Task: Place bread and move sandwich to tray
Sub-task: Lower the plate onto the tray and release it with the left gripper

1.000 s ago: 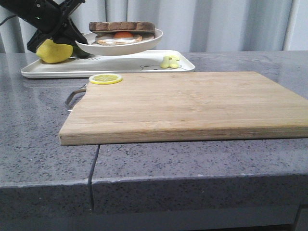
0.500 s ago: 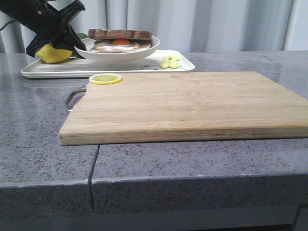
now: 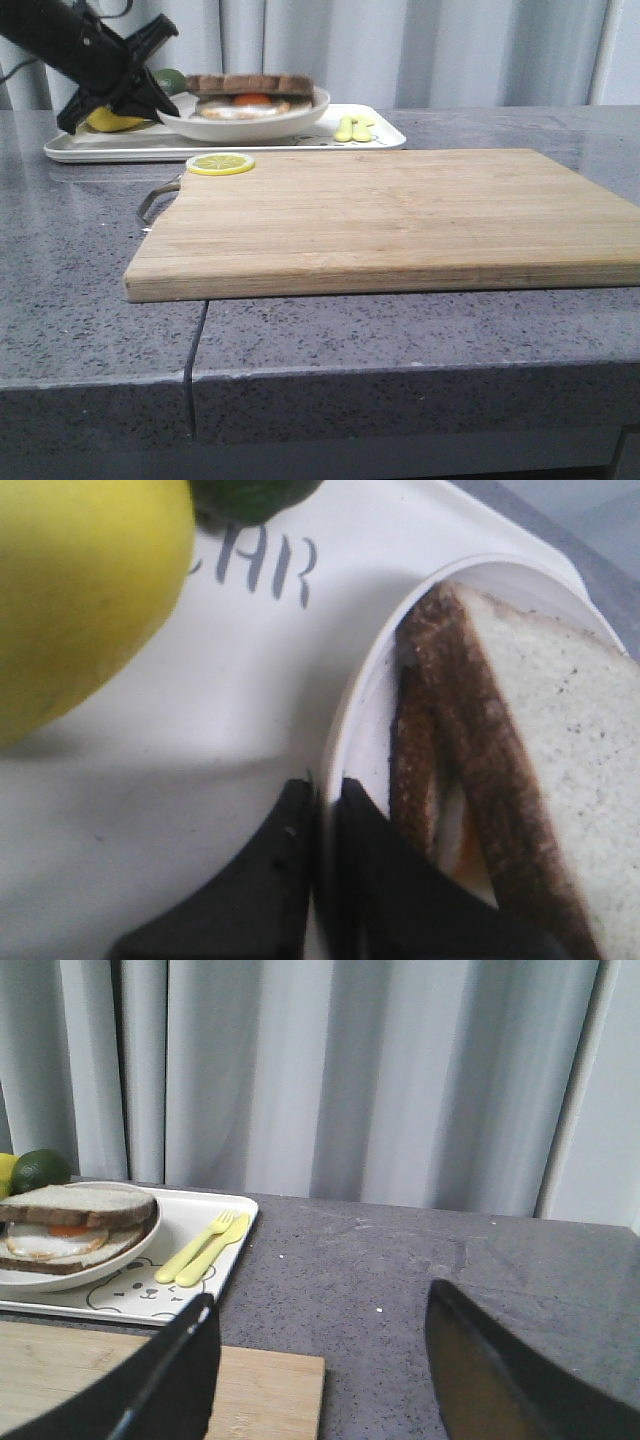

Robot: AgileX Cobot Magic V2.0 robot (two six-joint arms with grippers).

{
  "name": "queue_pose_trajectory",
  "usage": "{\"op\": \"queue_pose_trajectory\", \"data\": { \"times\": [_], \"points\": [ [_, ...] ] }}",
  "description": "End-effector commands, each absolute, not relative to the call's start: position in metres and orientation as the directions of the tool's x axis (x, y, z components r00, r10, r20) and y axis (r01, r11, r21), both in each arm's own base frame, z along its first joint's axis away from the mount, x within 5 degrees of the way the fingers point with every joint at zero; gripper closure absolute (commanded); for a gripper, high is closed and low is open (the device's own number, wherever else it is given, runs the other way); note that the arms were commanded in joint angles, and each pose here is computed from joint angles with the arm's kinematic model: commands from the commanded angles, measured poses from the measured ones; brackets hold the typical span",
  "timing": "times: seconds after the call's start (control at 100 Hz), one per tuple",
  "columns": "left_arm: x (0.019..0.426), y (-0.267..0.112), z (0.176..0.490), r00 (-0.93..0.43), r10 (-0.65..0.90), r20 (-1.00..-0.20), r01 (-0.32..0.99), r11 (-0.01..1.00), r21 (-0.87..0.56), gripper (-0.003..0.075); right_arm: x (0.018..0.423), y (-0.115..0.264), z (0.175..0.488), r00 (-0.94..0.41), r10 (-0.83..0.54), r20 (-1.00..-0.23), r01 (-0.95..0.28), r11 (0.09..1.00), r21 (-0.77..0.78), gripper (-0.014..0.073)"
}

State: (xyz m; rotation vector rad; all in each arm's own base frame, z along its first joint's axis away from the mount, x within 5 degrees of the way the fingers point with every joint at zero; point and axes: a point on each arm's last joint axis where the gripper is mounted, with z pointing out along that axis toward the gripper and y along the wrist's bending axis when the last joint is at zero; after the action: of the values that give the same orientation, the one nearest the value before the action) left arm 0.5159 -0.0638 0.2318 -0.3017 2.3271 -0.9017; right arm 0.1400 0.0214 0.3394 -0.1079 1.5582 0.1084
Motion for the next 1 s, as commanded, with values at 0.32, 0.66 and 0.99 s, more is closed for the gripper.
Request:
{"op": "queue_pose_trajectory", "data": {
  "times": [0.32, 0.66, 0.99],
  "points": [
    [0.5131, -0.0665, 0.2794, -0.711, -0.486, -0.508, 0.053, 0.684, -0.728, 0.0740, 0.1395, 0.0167, 0.3525, 0.082, 0.009, -0.997, -0.092, 0.996, 0.001, 0.0139],
    [0.5125, -0.0670, 0.2791, -0.717, -0.481, -0.504, 0.054, 0.683, -0.728, 0.0738, 0.1395, 0.0167, 0.3525, 0.082, 0.009, -0.997, -0.092, 0.996, 0.001, 0.0141],
    [0.5125, -0.0670, 0.2791, -0.717, -0.481, -0.504, 0.054, 0.683, -0.728, 0.0444, 0.1395, 0.0167, 0.3525, 0.082, 0.009, -0.997, -0.092, 0.996, 0.001, 0.0141]
  ]
}}
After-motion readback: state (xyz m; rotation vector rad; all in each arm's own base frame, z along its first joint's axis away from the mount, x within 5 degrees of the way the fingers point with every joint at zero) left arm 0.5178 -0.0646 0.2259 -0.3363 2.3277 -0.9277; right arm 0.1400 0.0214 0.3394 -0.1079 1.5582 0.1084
